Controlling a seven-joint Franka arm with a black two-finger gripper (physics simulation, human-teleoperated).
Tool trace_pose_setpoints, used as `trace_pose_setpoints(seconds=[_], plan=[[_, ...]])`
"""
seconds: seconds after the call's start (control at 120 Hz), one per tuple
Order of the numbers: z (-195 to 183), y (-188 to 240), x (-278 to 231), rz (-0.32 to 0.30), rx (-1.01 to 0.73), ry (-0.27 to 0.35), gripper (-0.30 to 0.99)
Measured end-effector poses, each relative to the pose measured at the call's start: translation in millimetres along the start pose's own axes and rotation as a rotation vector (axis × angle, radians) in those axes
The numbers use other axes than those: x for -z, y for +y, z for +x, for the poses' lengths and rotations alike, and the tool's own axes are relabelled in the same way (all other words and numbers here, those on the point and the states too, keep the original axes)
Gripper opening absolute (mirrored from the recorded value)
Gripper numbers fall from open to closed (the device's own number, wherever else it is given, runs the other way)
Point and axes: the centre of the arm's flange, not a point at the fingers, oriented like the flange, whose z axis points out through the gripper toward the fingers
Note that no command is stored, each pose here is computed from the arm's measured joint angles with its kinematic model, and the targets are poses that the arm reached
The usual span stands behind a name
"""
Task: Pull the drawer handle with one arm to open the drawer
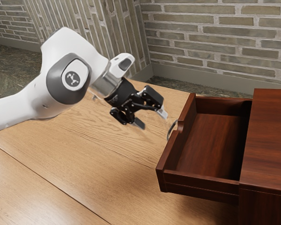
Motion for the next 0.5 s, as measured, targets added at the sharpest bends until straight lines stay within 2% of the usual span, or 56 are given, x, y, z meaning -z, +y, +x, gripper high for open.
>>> trace_pose_setpoints(seconds=[0.058,0.192,0.333,0.5], plan=[[0.8,14.6,7.7,0.066,-0.076,0.009,0.64],[-14.5,50.8,5.8,0.18,-0.225,-0.019,0.65],[-26.1,69.0,14.7,0.228,-0.29,-0.042,0.66],[-16.1,45.5,27.6,0.275,-0.256,-0.057,0.66]])
